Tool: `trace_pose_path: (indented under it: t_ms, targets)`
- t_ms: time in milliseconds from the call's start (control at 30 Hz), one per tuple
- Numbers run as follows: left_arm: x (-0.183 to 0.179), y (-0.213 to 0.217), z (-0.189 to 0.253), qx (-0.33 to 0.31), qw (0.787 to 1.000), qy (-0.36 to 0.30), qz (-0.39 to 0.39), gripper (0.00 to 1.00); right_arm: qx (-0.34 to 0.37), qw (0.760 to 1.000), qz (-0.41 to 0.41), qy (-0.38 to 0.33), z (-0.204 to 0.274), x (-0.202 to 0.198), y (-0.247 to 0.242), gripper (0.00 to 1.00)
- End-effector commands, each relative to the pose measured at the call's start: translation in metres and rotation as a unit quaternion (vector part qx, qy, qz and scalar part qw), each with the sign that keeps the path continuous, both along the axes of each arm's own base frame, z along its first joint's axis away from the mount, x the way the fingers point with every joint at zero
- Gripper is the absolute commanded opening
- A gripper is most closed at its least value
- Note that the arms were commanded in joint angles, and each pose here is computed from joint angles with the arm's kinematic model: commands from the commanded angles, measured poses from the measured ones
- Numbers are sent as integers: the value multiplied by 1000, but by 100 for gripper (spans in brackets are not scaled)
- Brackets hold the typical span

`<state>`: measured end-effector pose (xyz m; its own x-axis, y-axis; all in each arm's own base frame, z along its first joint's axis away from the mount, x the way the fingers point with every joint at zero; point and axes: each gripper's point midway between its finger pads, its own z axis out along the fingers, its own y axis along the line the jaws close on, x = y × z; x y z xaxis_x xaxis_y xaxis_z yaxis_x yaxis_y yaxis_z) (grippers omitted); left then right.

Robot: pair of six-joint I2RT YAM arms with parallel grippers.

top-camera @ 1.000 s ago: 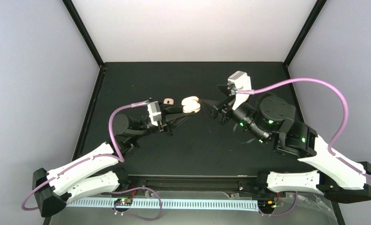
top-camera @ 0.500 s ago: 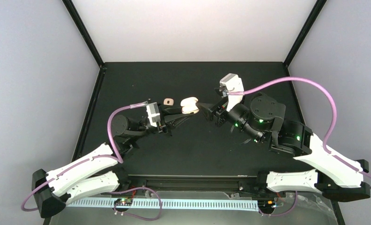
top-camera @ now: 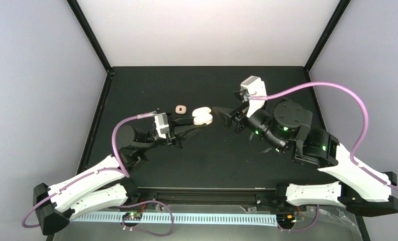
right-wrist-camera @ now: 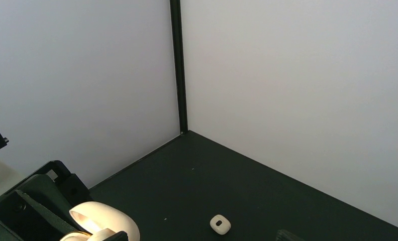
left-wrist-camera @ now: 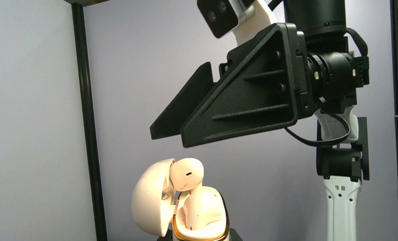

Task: Insert the wireless bluetooth earbuds into the charging case
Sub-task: Place the earbud in the charging case.

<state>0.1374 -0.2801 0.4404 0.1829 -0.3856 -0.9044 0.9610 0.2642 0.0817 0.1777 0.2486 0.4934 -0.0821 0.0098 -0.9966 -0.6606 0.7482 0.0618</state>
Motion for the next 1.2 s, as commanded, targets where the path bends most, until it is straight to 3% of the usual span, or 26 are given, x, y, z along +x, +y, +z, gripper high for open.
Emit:
trace_pose_path:
  t_ms: [0, 800, 1033, 1167]
  targets:
    - [-14, 5, 14, -19, 999, -28, -17, 2, -1, 1000, 15, -3, 5, -3, 5, 76]
    - [-22, 9, 20, -23, 999, -40, -29, 2, -42, 996, 79, 3, -7, -16, 29, 76]
    - [-22, 9, 19, -23, 999, -40, -29, 2, -39, 995, 89, -3, 1, -21, 25, 76]
    - [-23, 8, 19, -21, 999, -40, -30, 2, 1, 999, 53, -12, 14, -15, 6, 76]
